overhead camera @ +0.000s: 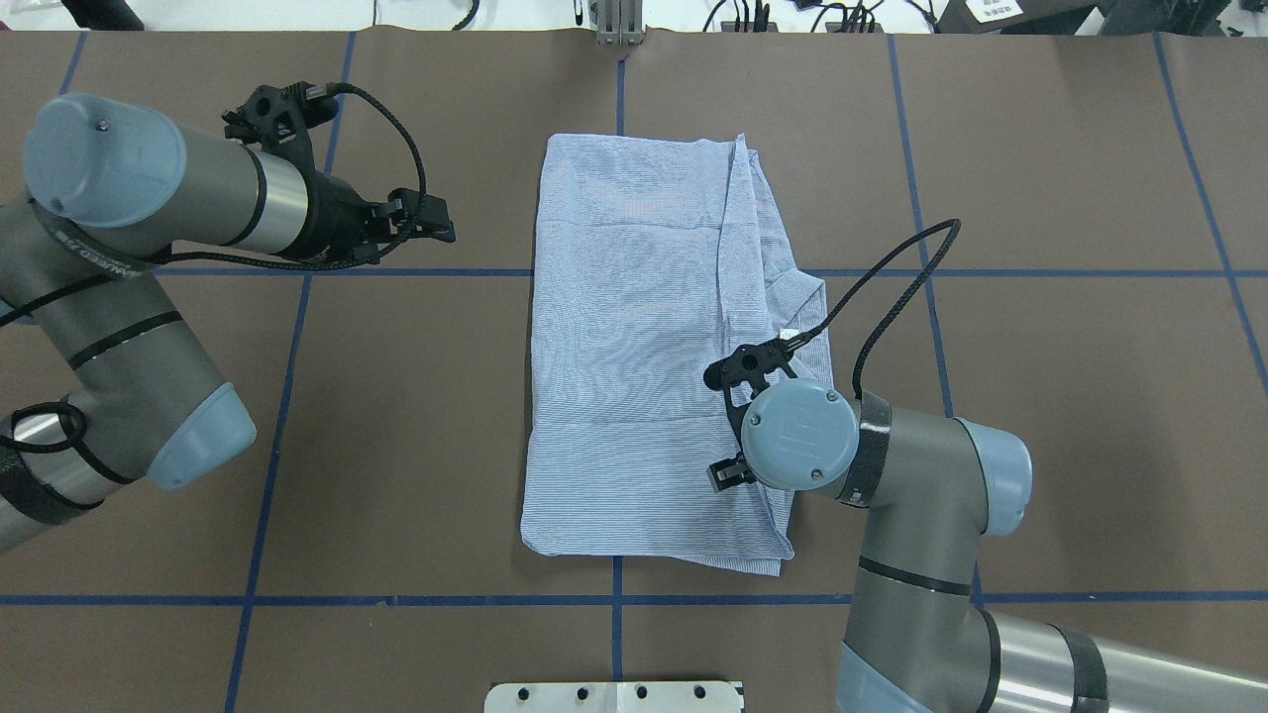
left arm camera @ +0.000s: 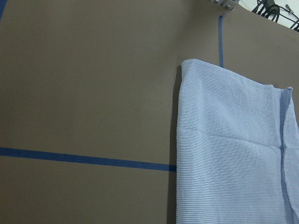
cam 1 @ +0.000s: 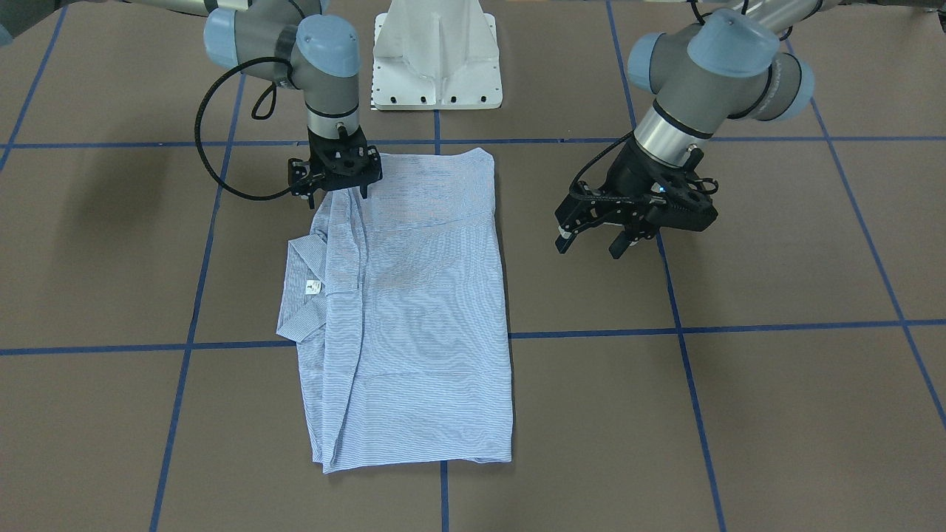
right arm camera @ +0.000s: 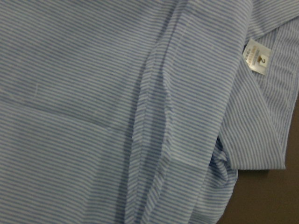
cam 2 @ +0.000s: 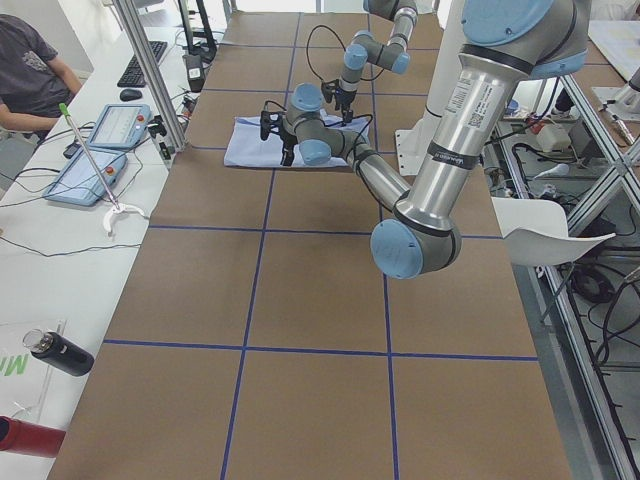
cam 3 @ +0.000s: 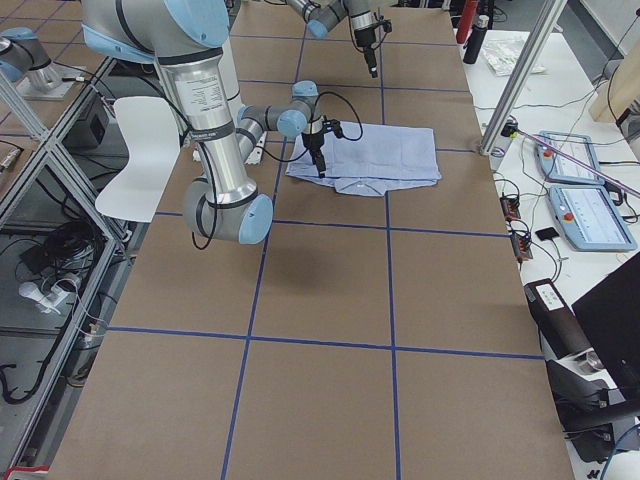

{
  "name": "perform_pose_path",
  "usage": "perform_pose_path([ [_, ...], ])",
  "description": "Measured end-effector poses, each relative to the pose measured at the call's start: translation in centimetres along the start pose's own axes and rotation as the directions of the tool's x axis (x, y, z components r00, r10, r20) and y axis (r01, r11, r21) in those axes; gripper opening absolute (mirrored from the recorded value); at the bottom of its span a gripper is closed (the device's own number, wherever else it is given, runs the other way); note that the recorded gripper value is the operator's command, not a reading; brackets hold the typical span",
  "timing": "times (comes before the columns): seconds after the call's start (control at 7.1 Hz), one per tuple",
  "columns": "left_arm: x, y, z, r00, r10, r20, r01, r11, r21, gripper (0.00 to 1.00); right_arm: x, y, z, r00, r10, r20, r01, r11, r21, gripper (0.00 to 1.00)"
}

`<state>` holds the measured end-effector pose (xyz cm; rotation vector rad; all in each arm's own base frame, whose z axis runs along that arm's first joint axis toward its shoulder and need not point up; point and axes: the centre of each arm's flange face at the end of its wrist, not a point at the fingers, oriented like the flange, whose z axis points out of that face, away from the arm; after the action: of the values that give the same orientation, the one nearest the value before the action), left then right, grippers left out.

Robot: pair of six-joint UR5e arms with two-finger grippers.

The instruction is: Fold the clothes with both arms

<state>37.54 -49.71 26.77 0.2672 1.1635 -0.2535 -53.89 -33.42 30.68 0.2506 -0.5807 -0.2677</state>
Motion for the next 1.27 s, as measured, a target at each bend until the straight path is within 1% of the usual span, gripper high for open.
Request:
perform_pose_path([
  [0.42,0.0,0.3,0.6,1.0,-0.002,0.004,0.002,1.0,-0.01,1.0,0.5,0.1,1.3,1.0,0.002,-0.03,-0.003,1.0,-0.017,1.0],
  [0.7,0.2,0.5,0.7,1.0,-0.002,0.004,0.002,1.0,-0.013,1.0,1.4,-0.6,1.3,0.999,-0.016,-0.04,0.015,1.0,-0.018,1.0],
  [0.99,0.6,1.1,1.1,1.0,0.002,0.0,-0.002,1.0,-0.023,1.0,3.4,-1.7,1.2,0.998,-0.037,-0.055,0.036,0.999,-0.019,1.0],
  [1.27,0.7,1.3,1.1,1.0,0.004,-0.002,-0.004,1.0,-0.025,1.0,5.8,-2.1,1.5,0.997,-0.037,-0.068,0.035,0.999,-0.028,1.0],
])
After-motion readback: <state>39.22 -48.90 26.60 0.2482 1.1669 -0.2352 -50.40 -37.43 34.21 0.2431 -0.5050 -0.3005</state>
